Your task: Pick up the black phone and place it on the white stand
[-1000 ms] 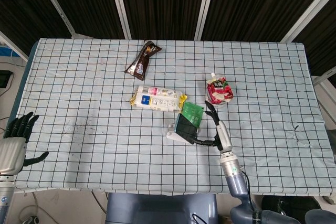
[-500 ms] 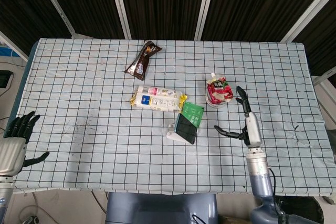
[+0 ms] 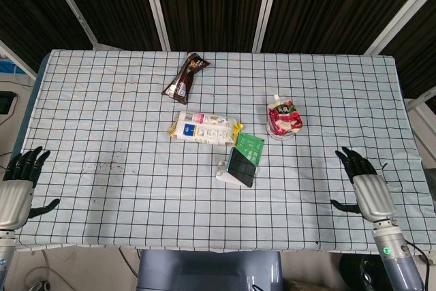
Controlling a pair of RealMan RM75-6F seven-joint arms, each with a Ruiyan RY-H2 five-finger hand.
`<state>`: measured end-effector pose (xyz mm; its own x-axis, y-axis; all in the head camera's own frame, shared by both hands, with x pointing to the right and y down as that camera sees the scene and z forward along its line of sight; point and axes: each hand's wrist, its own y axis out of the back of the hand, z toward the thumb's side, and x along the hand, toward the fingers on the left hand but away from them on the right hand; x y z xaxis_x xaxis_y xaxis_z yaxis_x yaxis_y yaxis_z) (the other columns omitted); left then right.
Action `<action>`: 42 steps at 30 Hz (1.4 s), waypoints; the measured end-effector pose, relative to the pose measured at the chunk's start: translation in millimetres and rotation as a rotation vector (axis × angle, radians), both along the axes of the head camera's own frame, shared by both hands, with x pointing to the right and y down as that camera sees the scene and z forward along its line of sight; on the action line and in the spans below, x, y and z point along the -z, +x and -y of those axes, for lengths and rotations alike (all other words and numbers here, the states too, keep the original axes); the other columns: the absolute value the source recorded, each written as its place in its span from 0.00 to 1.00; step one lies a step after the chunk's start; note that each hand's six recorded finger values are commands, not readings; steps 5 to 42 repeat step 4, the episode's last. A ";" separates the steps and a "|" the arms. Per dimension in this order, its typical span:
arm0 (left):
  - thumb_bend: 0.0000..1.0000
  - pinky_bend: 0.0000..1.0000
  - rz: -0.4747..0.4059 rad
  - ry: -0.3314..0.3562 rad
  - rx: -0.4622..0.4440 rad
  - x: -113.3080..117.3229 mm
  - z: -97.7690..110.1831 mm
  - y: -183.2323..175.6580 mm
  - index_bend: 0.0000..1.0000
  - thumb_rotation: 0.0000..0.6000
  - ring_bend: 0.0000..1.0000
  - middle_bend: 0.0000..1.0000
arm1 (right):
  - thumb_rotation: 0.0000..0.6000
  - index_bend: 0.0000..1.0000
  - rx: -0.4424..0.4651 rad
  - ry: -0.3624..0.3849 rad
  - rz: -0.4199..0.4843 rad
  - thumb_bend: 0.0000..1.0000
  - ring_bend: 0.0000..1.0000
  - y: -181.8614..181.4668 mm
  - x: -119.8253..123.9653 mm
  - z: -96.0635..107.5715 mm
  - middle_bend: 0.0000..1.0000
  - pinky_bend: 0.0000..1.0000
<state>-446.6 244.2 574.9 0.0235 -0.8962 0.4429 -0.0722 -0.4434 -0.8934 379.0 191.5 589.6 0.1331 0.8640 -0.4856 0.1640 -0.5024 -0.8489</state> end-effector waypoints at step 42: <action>0.00 0.00 0.003 0.001 0.004 -1.2 0.6 0.3 0.00 1.00 0.00 0.00 | 1.00 0.00 0.003 -0.006 -0.100 0.11 0.00 11.1 4.5 -13.0 0.00 0.14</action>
